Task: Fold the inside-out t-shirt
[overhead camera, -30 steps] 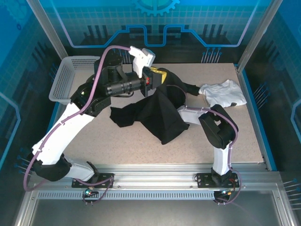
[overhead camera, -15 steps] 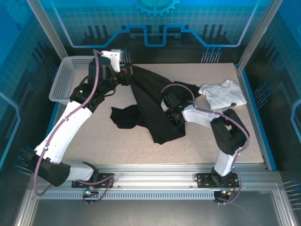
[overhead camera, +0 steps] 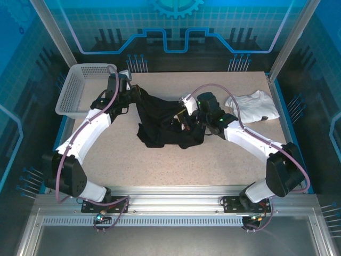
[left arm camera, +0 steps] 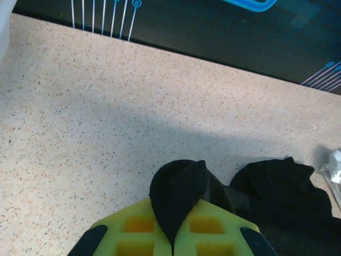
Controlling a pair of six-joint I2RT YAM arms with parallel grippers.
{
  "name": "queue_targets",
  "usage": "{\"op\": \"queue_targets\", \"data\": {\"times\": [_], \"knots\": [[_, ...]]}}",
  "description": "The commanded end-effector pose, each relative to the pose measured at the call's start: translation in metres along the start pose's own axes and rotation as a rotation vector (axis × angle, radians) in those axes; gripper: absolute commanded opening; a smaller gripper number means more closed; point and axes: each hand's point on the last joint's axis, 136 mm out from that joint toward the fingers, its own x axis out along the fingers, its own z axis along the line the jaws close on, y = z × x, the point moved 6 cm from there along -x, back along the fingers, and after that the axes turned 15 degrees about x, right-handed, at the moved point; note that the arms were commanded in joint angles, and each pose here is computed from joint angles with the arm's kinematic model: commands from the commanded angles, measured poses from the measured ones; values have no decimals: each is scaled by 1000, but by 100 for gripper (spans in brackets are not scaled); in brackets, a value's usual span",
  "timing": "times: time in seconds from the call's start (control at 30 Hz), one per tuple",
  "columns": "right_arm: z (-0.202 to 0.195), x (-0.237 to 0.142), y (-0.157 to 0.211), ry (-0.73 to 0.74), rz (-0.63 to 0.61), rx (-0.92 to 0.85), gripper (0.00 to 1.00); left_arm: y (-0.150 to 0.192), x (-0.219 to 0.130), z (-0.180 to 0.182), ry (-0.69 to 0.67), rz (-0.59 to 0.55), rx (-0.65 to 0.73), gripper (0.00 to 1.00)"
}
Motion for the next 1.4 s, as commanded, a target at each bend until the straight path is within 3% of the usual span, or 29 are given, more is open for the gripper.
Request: {"op": "queue_targets", "data": {"times": [0.0,0.13,0.23,0.37,0.5,0.57,0.67,0.8,0.97,1.03,1.2,1.27,1.37], "knots": [[10,-20,-32,-105,-96,-62,0,4,13,27,-73,3,-65,0],[7,-39,-40,-156,-156,-67,0,26,31,56,-137,57,-134,0],[5,-35,-40,-181,-157,-52,0,44,47,44,-63,130,-116,4],[-3,-20,-35,-170,-119,-29,0,68,44,4,65,167,-26,45],[-9,-13,-32,-140,-102,-18,0,72,11,-22,122,90,41,65],[-11,-10,-30,-138,-89,-6,0,75,-4,-40,178,48,98,69],[-13,-5,-28,-134,-77,7,0,82,-22,-80,366,1,179,71],[-13,-3,-27,-133,-71,17,0,89,-20,-110,482,12,265,71],[-10,-8,-30,-129,-74,6,0,95,5,-120,481,81,307,66],[-8,-13,-32,-128,-78,-8,0,95,15,-119,459,93,302,55],[-2,-33,-33,-105,-38,-152,0,70,21,-112,484,45,176,16],[1,-45,-30,-122,-15,-229,0,60,19,-102,503,20,100,6],[5,-57,-26,-172,1,-294,0,48,19,-82,525,-9,-28,1]]}}
